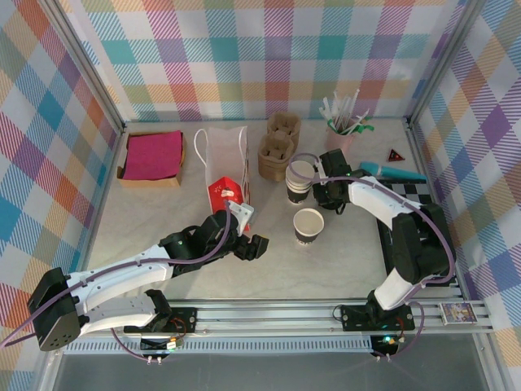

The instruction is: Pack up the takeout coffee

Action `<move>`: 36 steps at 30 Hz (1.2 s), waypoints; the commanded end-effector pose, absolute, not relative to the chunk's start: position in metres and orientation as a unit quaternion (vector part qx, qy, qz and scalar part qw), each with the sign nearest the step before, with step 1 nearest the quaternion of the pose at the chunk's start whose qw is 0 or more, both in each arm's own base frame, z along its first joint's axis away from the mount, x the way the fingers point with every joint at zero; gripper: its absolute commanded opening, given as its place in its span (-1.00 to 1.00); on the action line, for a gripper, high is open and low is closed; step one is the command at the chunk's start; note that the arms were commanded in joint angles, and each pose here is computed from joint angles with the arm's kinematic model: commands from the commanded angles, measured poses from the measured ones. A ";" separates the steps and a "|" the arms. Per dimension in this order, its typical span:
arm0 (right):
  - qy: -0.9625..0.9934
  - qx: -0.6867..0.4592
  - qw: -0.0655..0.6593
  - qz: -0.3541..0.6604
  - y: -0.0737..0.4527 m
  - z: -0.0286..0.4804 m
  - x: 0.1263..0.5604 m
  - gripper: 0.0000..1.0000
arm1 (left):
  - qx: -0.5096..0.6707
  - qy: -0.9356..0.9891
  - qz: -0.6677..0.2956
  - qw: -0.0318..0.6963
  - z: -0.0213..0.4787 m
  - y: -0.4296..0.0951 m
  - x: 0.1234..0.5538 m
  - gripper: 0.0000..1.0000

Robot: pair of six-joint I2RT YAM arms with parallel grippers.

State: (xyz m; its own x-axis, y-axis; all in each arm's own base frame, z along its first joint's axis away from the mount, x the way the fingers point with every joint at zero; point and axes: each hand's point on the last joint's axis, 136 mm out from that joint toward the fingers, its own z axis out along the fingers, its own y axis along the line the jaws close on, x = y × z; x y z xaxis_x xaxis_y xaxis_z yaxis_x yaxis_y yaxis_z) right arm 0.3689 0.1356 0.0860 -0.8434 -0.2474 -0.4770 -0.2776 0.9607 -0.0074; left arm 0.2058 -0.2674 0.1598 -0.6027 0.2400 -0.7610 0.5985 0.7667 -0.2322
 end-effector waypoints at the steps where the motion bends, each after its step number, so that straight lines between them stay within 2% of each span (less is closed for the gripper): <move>1: 0.958 -0.131 0.255 0.029 0.135 0.103 0.369 -0.71 | 0.244 0.864 -0.234 0.372 0.157 -0.265 0.203 0.63; 3: 0.959 -0.129 0.253 0.027 0.135 0.103 0.369 -0.70 | 0.244 0.865 -0.235 0.371 0.157 -0.265 0.203 0.63; 8: 0.961 -0.122 0.248 0.021 0.132 0.099 0.369 -0.50 | 0.246 0.865 -0.232 0.370 0.157 -0.263 0.202 0.63; 12: 0.961 -0.119 0.251 0.016 0.131 0.099 0.369 -0.45 | 0.246 0.866 -0.230 0.369 0.155 -0.263 0.202 0.63; 17: 0.959 -0.120 0.256 0.012 0.129 0.101 0.371 -0.48 | 0.245 0.866 -0.229 0.371 0.155 -0.263 0.203 0.63; 22: 0.960 -0.121 0.251 0.014 0.131 0.098 0.372 -0.61 | 0.245 0.866 -0.229 0.370 0.155 -0.263 0.203 0.63; 27: 0.962 -0.119 0.246 0.012 0.130 0.093 0.371 -0.66 | 0.244 0.866 -0.228 0.372 0.155 -0.262 0.203 0.63; 31: 0.962 -0.116 0.247 0.010 0.129 0.094 0.371 -0.53 | 0.244 0.866 -0.227 0.372 0.154 -0.261 0.202 0.63; 36: 0.960 -0.113 0.255 0.006 0.127 0.097 0.372 -0.47 | 0.243 0.866 -0.228 0.372 0.153 -0.259 0.201 0.63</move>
